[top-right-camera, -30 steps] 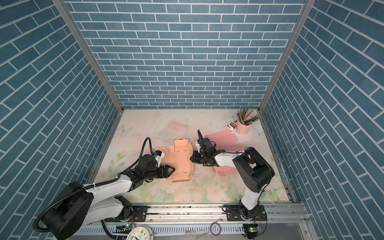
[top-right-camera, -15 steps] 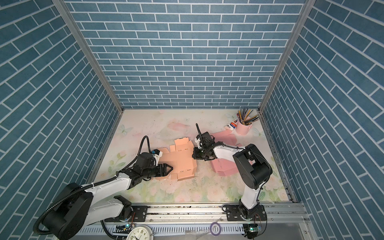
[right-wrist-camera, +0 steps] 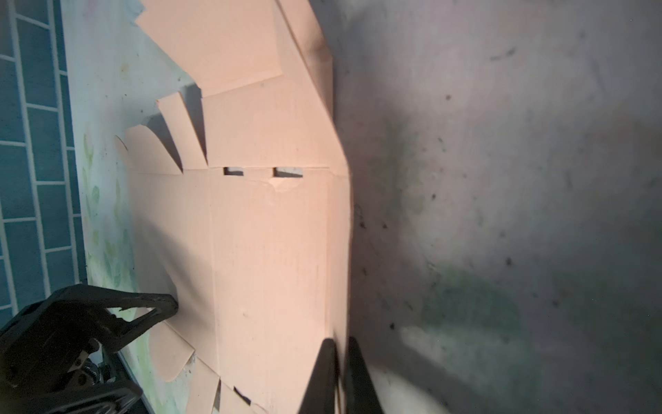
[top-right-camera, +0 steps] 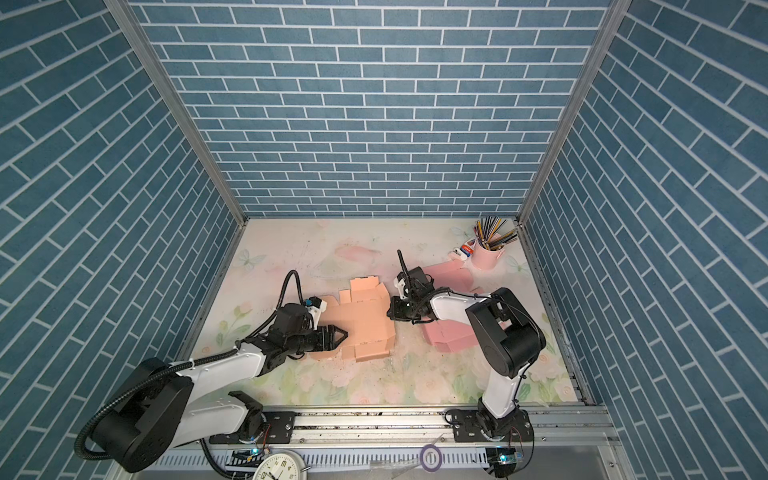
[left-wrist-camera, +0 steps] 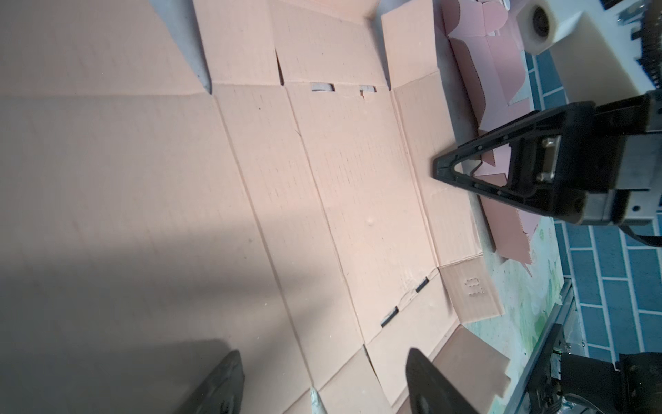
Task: Fold the paper box
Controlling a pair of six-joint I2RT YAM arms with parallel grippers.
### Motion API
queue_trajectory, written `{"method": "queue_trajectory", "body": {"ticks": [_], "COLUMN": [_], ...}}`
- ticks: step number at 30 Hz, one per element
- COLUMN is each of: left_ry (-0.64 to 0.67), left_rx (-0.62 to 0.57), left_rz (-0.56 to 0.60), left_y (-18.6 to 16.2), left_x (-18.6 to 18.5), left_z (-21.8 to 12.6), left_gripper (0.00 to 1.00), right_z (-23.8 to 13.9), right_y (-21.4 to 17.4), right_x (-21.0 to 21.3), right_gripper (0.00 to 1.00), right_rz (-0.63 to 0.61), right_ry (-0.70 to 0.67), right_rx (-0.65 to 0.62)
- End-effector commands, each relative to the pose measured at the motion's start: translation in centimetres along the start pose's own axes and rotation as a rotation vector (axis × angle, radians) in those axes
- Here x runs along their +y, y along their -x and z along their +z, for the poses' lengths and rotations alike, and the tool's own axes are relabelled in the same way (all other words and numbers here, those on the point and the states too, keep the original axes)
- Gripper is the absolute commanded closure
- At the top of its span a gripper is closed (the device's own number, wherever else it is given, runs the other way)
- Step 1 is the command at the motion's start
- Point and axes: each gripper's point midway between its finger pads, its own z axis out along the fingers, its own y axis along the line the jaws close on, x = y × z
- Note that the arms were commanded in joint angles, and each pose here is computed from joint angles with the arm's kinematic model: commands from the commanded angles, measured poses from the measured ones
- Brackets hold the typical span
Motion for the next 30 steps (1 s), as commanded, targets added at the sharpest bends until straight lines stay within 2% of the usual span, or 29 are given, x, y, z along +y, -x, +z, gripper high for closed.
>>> {"method": "queue_trajectory", "body": {"ticks": [1,6,10,15,23,30], "left_ry": [0.036,0.042,-0.011,-0.054,-0.143,-0.135], "left_rx": [-0.051,-0.059,-0.06,-0.069,-0.059,-0.083], "left_rz": [-0.007,0.054,0.058,0.083,0.097,0.108], "left_y": [0.8,2.4,3.2,4.9,8.4,11.4], "left_x": [0.3,-0.9,-2.2,-3.9,-6.7,-7.3], "left_z": [-1.1,-1.7,-1.4,-1.1,1.4,3.5], "left_gripper": [0.31,0.37,0.47,0.62,0.78,0.93], "right_z": [-0.8,-1.7,-2.0,-2.7,-3.6,-3.8], "right_y": [0.0,-0.1,-0.4,-0.7,-0.6,-0.8], "right_x": [0.1,1.0,1.6,2.6,3.3,3.6], "right_gripper": [0.97,1.0,1.0,1.0,1.0,1.0], "right_rz": [-0.009,-0.062,-0.102,-0.116,-0.148,-0.157], "right_ry": [-0.026,-0.051,-0.092,-0.082,-0.093,-0.093], "right_rx": [-0.016,-0.012,0.008,-0.005,-0.023,-0.023]}}
